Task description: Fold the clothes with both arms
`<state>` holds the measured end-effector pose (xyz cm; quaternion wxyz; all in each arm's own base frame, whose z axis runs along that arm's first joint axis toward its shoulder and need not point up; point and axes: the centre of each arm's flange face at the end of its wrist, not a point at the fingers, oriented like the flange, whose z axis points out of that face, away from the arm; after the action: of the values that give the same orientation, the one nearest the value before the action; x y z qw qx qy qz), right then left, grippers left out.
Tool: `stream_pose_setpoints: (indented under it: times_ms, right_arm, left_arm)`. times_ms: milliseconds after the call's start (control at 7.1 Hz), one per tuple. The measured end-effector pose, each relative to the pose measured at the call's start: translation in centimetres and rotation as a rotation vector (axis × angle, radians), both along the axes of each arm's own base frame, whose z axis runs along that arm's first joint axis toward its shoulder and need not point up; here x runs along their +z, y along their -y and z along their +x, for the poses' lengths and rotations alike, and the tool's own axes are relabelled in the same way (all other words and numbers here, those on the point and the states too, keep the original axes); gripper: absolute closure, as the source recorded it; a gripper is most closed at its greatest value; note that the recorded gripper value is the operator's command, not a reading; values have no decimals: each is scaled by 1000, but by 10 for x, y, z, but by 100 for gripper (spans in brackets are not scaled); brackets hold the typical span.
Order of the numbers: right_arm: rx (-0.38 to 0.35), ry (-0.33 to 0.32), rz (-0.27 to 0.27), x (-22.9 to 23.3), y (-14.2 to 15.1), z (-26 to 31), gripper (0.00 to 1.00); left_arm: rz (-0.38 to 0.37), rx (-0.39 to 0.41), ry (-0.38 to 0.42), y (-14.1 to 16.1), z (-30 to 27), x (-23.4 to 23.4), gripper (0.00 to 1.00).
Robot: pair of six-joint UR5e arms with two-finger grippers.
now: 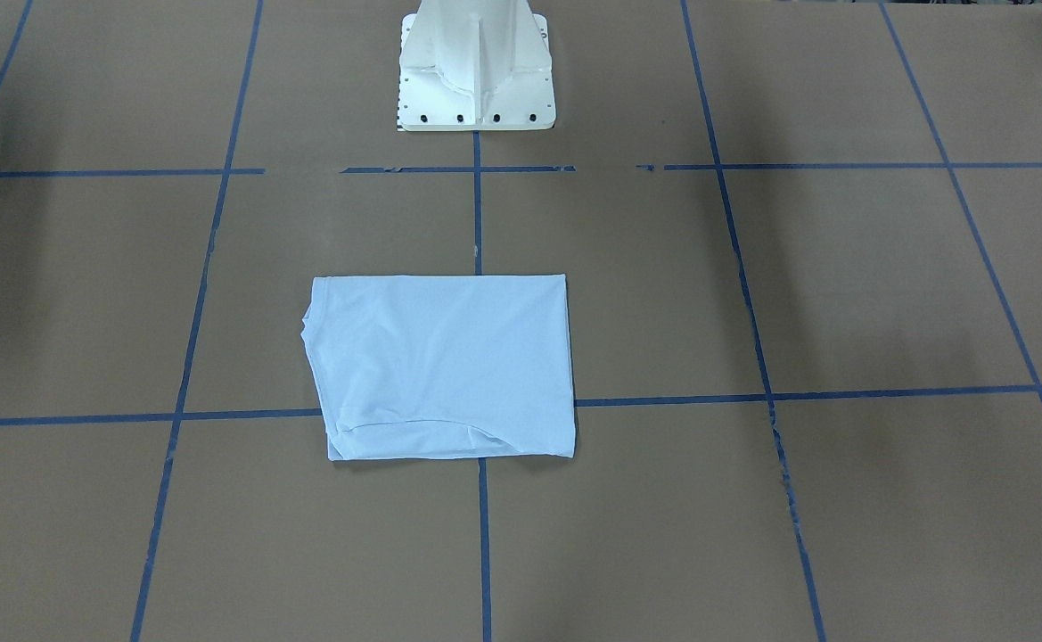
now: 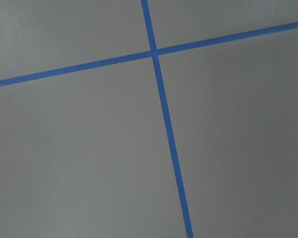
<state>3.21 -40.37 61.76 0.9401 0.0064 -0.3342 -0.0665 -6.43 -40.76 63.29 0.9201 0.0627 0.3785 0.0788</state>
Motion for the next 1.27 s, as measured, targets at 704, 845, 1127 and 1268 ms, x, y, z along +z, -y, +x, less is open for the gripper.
stream_pose_setpoints:
  times_ms: [704,845,1127,1268]
  right_arm:
    - [-6,-2,-1,2,-1,0,0]
    - [-6,-2,-2,3,-1,0,0]
    - [-7,-2,-3,3,-1,-1,0]
    - [-7,-2,-3,3,-1,-1,0]
  left_arm:
    - [4,0,0,0,0,-1,0]
    - [5,-1,-1,1,0,-2,0]
    - [8,0,-1,1,0,-2,0]
    - [9,0,-1,1,0,-2,0]
